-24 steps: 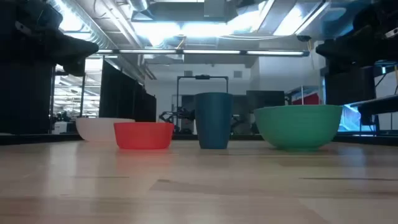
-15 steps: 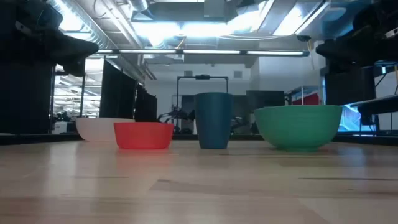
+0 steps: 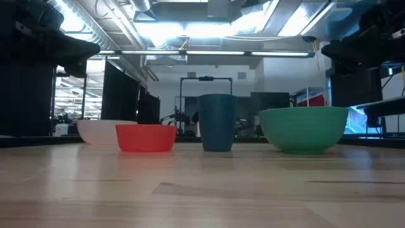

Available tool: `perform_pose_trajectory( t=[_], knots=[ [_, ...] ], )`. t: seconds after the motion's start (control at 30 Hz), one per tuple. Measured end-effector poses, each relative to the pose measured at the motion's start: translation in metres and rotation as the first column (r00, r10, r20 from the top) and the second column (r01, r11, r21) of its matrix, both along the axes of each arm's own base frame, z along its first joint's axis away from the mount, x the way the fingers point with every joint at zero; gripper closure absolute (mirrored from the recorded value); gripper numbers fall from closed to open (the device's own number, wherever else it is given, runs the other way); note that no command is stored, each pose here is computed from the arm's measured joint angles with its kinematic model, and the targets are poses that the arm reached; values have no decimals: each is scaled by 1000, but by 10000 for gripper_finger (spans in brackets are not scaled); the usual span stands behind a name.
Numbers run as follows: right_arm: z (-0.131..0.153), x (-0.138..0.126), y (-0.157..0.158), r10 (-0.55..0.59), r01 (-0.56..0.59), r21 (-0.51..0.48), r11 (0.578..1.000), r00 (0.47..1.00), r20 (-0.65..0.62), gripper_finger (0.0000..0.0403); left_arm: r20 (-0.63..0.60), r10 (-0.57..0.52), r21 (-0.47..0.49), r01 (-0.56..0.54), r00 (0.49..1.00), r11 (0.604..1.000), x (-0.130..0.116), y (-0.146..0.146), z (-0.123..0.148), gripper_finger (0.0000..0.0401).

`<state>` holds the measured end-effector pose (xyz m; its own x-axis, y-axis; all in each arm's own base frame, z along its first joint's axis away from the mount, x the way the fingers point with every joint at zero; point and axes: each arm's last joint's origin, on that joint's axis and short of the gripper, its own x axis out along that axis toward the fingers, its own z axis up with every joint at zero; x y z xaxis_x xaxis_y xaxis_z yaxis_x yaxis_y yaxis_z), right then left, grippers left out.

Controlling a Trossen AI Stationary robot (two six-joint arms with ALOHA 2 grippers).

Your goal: Nest bowls inside each other

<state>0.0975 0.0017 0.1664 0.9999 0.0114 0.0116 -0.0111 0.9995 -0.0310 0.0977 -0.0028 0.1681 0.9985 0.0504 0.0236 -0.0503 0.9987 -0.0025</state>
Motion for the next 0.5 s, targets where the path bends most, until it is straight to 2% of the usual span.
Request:
perform_pose_trajectory(
  t=[0.37, 0.5],
  knots=[
    [0, 0, 0, 0, 0, 4, 1000, 1000, 6, 398, 0, 0, 0, 0, 1000, 1000, 0, 0, 0, 401],
    [4, 0, -1, -31, 29, 83, 996, 999, 26, 397, 0, 0, 0, 0, 1000, 1000, 0, 0, 0, 401]
  ],
)
